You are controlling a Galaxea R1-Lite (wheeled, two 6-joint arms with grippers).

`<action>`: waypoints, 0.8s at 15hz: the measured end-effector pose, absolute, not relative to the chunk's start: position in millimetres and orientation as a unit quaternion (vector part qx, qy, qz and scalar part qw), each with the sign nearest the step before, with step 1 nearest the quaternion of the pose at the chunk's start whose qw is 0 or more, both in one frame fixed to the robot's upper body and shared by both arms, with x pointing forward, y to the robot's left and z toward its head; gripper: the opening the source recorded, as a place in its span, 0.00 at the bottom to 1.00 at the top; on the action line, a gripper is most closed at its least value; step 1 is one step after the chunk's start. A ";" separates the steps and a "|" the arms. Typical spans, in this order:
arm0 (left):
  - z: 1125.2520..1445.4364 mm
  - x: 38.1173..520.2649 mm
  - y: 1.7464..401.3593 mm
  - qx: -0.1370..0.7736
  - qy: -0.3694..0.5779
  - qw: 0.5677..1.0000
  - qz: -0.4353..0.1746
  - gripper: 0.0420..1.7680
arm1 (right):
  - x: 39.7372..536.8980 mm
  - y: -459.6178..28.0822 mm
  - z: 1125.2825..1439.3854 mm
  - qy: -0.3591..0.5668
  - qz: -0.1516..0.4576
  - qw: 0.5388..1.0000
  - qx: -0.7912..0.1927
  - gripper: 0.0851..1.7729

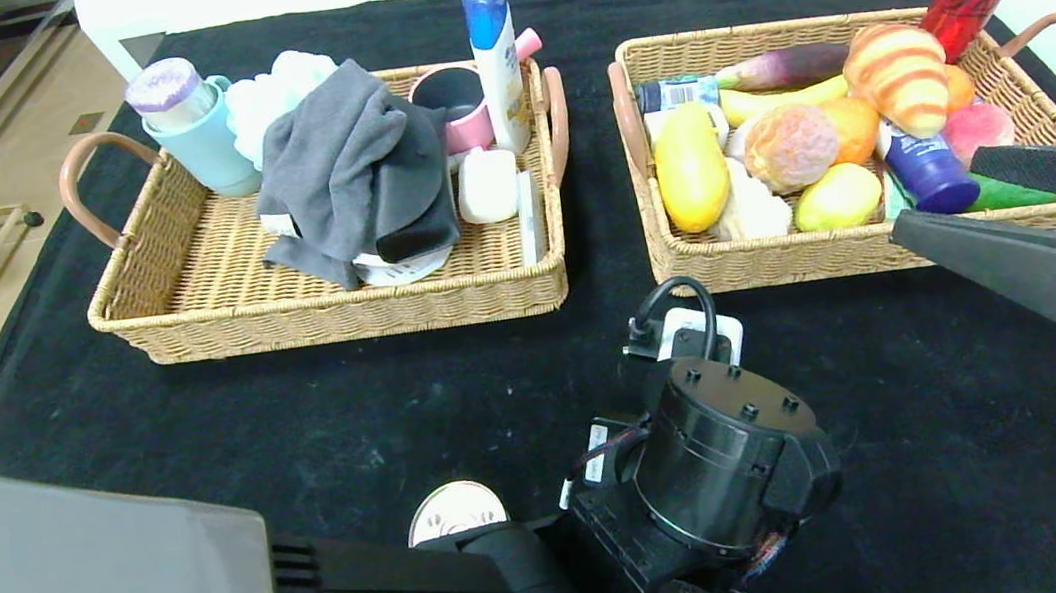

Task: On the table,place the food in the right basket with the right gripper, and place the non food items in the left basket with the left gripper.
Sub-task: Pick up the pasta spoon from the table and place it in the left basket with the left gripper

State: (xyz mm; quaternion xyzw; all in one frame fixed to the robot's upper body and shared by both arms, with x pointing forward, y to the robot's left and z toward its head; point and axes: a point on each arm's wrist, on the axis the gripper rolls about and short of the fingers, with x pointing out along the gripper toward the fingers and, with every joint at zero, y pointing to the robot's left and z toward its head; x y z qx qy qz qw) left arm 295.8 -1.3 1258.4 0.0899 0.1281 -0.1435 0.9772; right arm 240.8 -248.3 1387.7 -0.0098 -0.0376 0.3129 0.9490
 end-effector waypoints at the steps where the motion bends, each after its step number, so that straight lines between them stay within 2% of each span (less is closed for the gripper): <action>1: 1258.5 295.9 -1.5 0.089 0.128 0.977 -0.143 0.09 | 240.9 -248.3 1387.4 -0.037 0.313 0.949 -0.010 0.96; 6: 1259.0 295.6 -1.0 0.090 0.127 0.977 -0.144 0.09 | 240.4 -248.2 1387.3 -0.036 0.314 0.949 -0.007 0.96; 12: 1274.3 281.4 6.2 0.081 0.117 0.977 -0.158 0.09 | 238.9 -249.1 1392.1 -0.039 0.315 0.948 0.009 0.96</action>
